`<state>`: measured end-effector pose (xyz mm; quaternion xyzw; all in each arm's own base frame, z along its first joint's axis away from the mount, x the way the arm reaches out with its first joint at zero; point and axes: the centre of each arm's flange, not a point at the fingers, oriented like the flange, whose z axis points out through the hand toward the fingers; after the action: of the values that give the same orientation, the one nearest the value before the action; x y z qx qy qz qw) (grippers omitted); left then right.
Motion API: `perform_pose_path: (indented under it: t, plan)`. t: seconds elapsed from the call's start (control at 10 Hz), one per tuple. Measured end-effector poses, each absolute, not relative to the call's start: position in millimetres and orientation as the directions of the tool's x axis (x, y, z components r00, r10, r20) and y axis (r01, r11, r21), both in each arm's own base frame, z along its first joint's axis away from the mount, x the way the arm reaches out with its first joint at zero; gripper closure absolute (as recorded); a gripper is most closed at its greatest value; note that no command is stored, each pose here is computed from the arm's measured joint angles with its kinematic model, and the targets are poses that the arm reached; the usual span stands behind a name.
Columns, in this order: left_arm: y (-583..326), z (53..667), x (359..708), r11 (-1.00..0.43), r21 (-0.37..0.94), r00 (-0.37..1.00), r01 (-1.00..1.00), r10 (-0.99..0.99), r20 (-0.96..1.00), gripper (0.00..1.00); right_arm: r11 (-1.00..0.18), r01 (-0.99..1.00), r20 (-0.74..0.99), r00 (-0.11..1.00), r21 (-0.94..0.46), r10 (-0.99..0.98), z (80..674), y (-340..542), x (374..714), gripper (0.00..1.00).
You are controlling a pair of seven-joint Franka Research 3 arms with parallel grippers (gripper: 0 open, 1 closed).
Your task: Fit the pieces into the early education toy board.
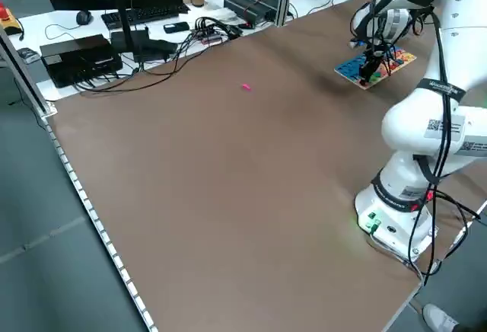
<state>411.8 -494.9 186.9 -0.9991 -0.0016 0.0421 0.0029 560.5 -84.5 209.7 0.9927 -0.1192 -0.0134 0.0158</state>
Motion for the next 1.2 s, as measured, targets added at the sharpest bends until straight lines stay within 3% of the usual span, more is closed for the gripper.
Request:
perform_pose_path:
  t: [0.5, 1.2]
  plan:
    - [-496, 189, 413, -1.000, -0.003, 0.997, 0.003, 0.003, -0.081, 0.65, -0.984, -0.172, -0.029, 0.984, 0.038, -0.173, 196, -93, 567, 0.27]
    - [-495, 195, 414, -1.000, -0.015, 0.996, 0.003, 0.004, -0.089, 0.65, -0.986, -0.163, -0.053, 0.985, 0.037, -0.165, 187, -105, 558, 0.37]
